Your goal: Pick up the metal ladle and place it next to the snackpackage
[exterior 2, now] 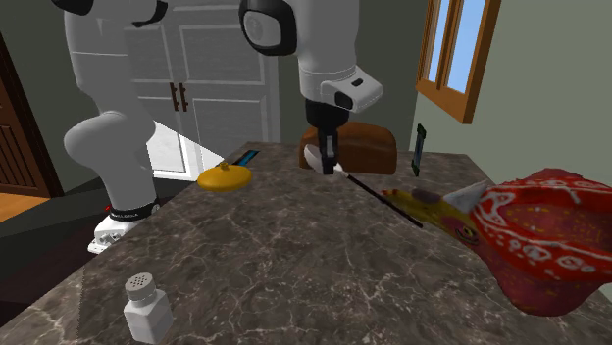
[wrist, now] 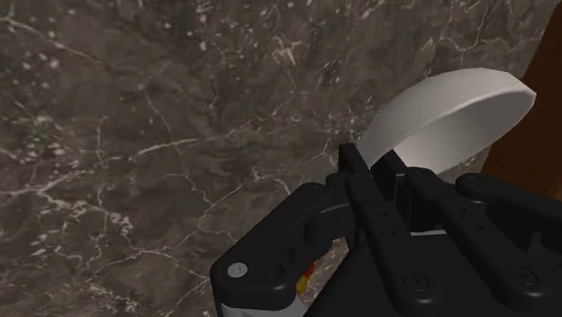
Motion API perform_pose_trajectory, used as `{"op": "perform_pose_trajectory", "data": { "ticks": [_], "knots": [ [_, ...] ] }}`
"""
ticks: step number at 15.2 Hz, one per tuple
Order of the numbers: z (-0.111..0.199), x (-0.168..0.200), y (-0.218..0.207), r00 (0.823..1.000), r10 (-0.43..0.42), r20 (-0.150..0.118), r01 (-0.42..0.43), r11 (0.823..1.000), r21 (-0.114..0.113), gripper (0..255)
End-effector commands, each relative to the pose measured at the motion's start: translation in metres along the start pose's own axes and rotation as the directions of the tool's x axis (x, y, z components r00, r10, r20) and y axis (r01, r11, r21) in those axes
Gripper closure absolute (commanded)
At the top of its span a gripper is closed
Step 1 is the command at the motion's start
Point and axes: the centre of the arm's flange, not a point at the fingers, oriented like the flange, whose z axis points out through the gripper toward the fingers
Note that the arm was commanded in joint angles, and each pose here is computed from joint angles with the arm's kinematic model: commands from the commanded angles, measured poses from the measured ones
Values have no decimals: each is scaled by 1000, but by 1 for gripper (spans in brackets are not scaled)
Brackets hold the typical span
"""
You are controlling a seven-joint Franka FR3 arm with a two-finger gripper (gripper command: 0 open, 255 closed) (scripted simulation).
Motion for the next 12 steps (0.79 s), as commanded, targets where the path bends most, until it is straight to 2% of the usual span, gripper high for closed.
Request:
{"op": "perform_pose_trajectory", "data": {
  "ticks": [1, 12],
  "knots": [
    [8, -7, -24, 1000, -1, 0, 1, 1000, 0, 255],
    [54, -31, -160, 1000, -1, 0, 1, 1000, 0, 255]
  ]
}}
